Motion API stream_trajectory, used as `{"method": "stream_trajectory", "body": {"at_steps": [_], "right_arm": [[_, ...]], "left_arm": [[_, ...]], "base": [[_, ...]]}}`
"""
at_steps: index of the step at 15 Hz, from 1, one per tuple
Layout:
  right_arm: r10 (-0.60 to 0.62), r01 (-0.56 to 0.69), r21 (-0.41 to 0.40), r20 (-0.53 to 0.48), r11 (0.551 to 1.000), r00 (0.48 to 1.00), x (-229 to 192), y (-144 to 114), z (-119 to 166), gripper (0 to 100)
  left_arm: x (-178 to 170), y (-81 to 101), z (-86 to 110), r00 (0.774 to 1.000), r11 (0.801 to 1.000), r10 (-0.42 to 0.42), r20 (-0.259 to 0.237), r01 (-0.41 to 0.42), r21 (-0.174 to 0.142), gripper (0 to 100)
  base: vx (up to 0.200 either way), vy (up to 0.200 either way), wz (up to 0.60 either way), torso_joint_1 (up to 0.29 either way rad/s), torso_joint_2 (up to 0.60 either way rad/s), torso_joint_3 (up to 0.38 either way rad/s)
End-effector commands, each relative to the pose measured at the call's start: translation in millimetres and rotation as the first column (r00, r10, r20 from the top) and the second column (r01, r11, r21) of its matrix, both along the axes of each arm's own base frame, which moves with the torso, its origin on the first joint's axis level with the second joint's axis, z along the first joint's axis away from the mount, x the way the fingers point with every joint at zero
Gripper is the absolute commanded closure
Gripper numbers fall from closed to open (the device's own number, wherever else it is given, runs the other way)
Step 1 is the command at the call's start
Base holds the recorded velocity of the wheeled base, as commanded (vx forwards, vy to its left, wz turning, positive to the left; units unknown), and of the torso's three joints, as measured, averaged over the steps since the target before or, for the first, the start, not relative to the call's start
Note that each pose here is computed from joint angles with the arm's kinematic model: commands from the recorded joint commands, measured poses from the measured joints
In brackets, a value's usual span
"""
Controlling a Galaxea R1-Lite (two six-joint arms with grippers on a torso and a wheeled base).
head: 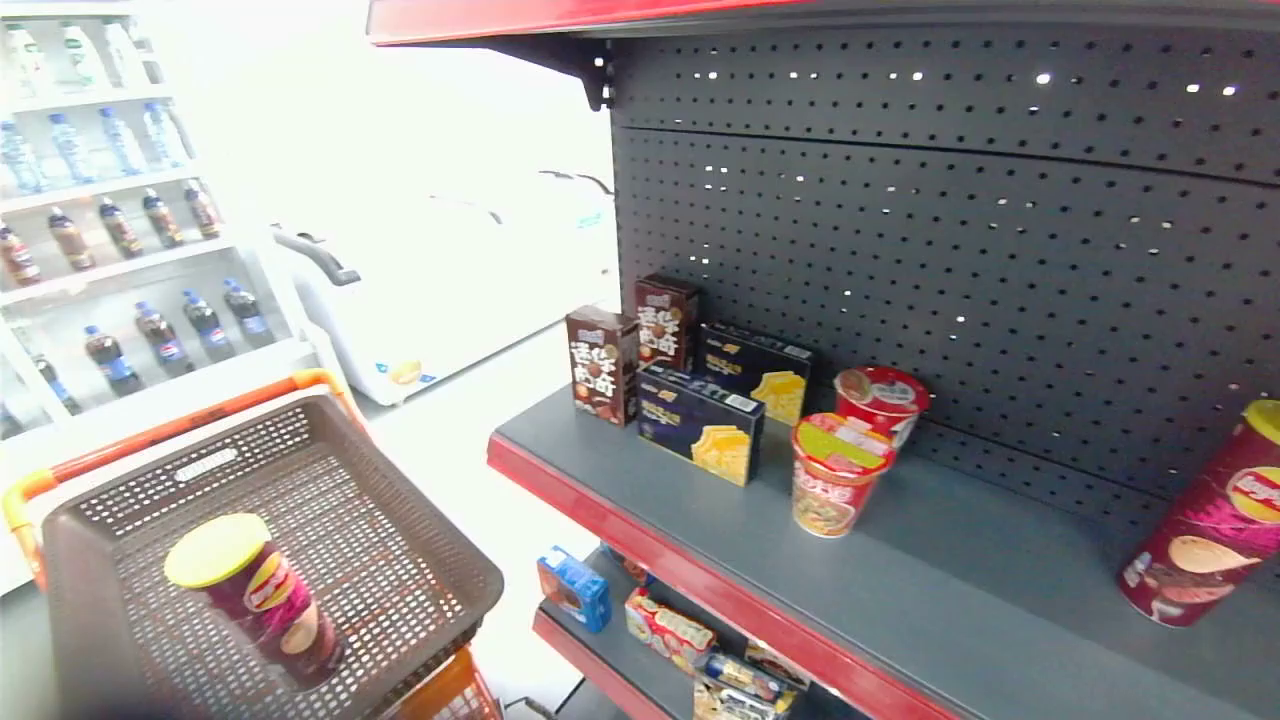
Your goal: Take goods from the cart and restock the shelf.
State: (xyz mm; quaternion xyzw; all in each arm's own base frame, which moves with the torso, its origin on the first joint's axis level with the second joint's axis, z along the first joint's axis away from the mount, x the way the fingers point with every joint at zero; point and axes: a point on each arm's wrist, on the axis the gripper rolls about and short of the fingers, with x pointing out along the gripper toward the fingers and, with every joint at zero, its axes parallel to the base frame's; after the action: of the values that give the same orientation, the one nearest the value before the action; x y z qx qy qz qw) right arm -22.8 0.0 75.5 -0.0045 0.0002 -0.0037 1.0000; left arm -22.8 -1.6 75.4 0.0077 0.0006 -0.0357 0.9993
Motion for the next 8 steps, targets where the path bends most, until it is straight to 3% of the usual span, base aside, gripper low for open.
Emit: {"method": "stream_trajectory", "body": {"at_steps": [1,2,3,4,5,6,8], "right_arm": [[0.0,0.0,0.0,0.0,1.0,1.0,0.0,0.0,0.0,0],[0.0,0.0,0.0,0.0,1.0,1.0,0.0,0.0,0.0,0],[0.0,0.0,0.009,-0.001,1.0,1.0,0.0,0.0,-0.2,0],[0.001,-0.001,0.009,-0.001,1.0,1.0,0.0,0.0,-0.2,0],[0.001,-0.001,0.007,0.0,1.0,1.0,0.0,0.0,0.0,0],[0.003,-0.003,0.007,0.0,1.0,1.0,0.0,0.0,0.0,0],[0.003,-0.003,0.009,-0.001,1.0,1.0,0.0,0.0,-0.2,0]], "left_arm": [[0.0,-0.1,0.0,1.0,1.0,-0.005,0.0,0.005,0.004,0],[0.0,-0.2,-0.2,1.0,1.0,-0.007,-0.001,0.007,0.004,0],[-1.7,0.1,6.2,1.0,1.0,0.007,0.025,-0.007,0.006,0],[-10.5,0.3,66.0,0.993,0.998,-0.002,0.115,-0.005,0.063,0],[4.9,0.6,110.1,1.0,0.995,0.019,0.02,-0.021,0.1,0],[23.8,2.3,143.6,0.991,0.986,0.121,-0.051,-0.114,0.12,0],[63.1,4.3,153.1,0.968,0.974,0.161,-0.193,-0.124,0.191,0]], "base": [[0.0,0.0,0.6,0.002,0.0,0.002],[0.0,0.0,0.6,0.002,0.0,0.002],[0.0,0.0,0.0,0.0,0.0,0.0],[0.0,0.0,0.0,0.0,0.0,0.0],[0.0,0.0,0.0,0.0,0.0,0.0],[0.0,0.0,0.0,0.0,0.0,0.0],[0.0,0.0,0.0,0.0,0.0,0.0]]}}
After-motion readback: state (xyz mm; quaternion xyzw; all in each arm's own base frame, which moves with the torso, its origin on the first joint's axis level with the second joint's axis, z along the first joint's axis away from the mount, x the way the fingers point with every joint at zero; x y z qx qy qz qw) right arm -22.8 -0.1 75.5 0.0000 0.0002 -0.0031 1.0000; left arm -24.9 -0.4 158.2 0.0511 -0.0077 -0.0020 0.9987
